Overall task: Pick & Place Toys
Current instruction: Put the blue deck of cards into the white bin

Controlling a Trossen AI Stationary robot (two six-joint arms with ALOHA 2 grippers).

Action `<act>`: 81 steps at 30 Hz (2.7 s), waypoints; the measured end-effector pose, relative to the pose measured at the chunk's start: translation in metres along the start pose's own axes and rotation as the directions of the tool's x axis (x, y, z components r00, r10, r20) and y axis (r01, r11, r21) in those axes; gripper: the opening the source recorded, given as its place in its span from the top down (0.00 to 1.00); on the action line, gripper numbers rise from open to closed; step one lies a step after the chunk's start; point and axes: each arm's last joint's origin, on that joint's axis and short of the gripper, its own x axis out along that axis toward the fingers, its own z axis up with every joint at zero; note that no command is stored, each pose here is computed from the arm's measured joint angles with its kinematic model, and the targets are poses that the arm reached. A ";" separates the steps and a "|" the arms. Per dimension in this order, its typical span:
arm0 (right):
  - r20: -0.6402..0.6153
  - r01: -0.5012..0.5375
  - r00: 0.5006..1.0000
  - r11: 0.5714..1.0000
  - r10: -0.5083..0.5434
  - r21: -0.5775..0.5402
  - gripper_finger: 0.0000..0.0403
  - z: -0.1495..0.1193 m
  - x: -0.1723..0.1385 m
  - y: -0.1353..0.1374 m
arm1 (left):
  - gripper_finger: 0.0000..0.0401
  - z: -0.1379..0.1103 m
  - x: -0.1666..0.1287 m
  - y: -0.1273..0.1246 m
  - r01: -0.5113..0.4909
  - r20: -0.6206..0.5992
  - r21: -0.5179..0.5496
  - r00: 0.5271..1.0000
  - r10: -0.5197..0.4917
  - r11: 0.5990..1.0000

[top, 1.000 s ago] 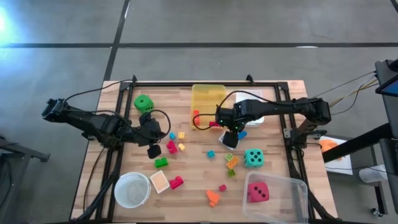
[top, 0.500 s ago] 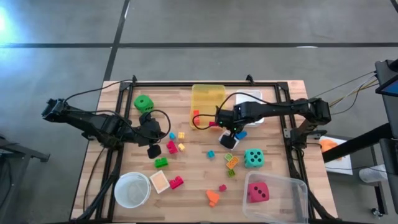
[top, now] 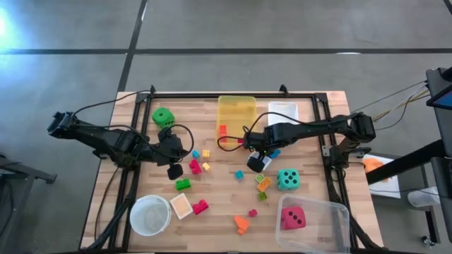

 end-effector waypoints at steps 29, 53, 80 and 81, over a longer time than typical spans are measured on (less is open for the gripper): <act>-0.092 0.100 0.991 0.993 -0.094 0.058 0.03 -0.010 0.059 -0.002 | 1.00 0.000 0.000 0.000 0.000 0.000 0.000 1.000 0.000 1.000; -0.129 0.026 0.991 0.999 -0.021 0.035 0.04 -0.012 0.055 0.005 | 1.00 0.000 0.000 0.000 0.000 0.000 0.000 1.000 0.000 1.000; -0.130 0.020 0.991 0.999 -0.016 0.033 0.85 -0.012 0.054 0.005 | 1.00 0.000 0.000 0.000 0.000 0.000 0.000 1.000 0.000 1.000; -0.130 0.020 0.991 0.999 -0.016 0.033 0.86 -0.012 0.054 0.005 | 1.00 0.000 0.000 0.000 0.000 0.000 0.000 1.000 0.000 1.000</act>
